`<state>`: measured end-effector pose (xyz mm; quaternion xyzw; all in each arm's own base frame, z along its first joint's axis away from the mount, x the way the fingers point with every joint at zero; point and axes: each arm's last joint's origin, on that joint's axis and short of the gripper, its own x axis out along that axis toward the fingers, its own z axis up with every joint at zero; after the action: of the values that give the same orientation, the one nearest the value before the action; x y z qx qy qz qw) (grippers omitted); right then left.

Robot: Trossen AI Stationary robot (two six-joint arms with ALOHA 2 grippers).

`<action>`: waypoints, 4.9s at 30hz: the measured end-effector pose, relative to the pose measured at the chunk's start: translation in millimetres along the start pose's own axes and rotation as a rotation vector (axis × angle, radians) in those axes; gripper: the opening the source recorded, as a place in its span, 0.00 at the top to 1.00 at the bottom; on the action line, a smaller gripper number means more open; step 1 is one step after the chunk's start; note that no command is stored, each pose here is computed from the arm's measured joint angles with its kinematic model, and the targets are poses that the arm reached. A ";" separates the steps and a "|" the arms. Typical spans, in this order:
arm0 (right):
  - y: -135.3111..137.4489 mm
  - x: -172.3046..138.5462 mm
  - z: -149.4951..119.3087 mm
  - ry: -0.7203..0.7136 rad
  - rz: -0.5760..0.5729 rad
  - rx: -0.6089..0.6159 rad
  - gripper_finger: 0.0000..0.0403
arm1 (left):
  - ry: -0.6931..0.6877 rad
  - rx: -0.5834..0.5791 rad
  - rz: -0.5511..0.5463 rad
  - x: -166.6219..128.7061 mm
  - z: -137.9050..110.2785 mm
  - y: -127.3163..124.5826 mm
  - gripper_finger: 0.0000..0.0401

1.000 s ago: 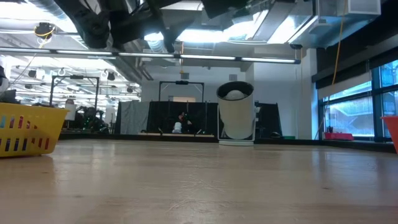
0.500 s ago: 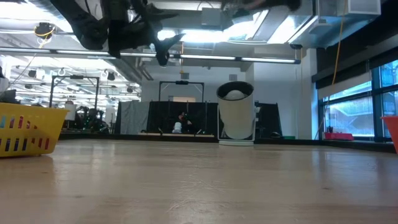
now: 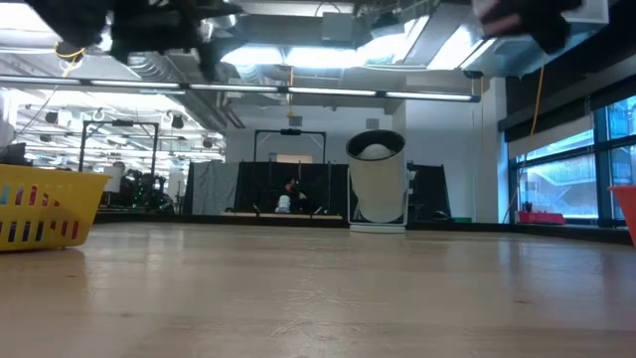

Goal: Pick & Place Office items
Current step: Put the light pink charger adapter into the orange bin, then return to Home Position

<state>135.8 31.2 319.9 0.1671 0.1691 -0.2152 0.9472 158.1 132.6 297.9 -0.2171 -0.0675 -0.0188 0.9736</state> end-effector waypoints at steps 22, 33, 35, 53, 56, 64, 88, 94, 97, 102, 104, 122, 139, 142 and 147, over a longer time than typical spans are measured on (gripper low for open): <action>1.2 -13.9 -83.7 0.734 -0.027 0.411 0.70 | 0.181 -0.002 0.478 -35.3 -49.2 -45.8 0.39; 43.5 -31.6 -113.1 0.962 -0.105 0.406 0.70 | 0.143 0.027 0.458 -37.7 -48.2 -58.6 0.39; 48.3 -32.9 -120.8 0.987 -0.139 0.403 0.70 | 0.143 0.029 0.449 -37.2 -48.4 -59.9 0.39; 70.8 -10.6 -158.1 0.916 -0.283 0.305 0.70 | 0.124 0.073 0.409 -33.0 -47.8 -67.0 0.39; 72.2 -9.2 -161.7 0.928 -0.293 0.290 0.70 | 0.129 0.074 0.398 -32.4 -48.5 -68.3 0.39; 73.8 -5.6 -168.2 0.938 -0.320 0.258 0.70 | 0.141 0.074 0.369 -30.9 -50.4 -72.0 0.39; 73.6 -5.6 -164.9 0.905 -0.283 0.238 0.43 | 0.144 0.073 0.362 -30.0 -51.3 -74.2 0.39; 70.4 -7.2 -160.6 0.871 -0.296 0.267 0.43 | 0.144 0.073 0.362 -30.0 -51.3 -74.2 0.39; 69.7 -7.6 -160.3 0.873 -0.300 0.266 0.43 | 0.144 0.073 0.362 -30.0 -51.4 -74.2 0.39; 64.1 -10.0 -157.9 0.880 -0.344 0.258 0.43 | 0.144 0.071 0.362 -30.0 -51.4 -74.2 0.39; 62.7 -11.8 -154.6 0.876 -0.364 0.245 0.43 | 0.144 0.067 0.362 -29.9 -51.4 -74.2 0.39; 65.7 -18.8 -130.2 0.689 -0.351 0.182 0.43 | 0.038 0.124 0.321 -27.8 -41.0 -78.6 0.39; 59.0 -57.5 -27.3 0.152 -0.166 -0.129 0.71 | -0.133 0.273 0.368 -69.7 -7.3 -109.6 0.39; 43.7 -66.1 -15.3 0.077 -0.130 -0.131 0.75 | -0.126 0.280 0.407 -83.8 -9.1 -113.2 0.39; 21.0 -78.2 2.3 -0.067 -0.061 -0.135 0.76 | -0.184 0.296 0.379 -104.1 -8.5 -122.0 0.39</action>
<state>79.7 75.7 357.7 0.0902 0.1567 -0.2376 0.9544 48.0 19.3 327.0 -0.0818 -0.1161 0.1941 0.9706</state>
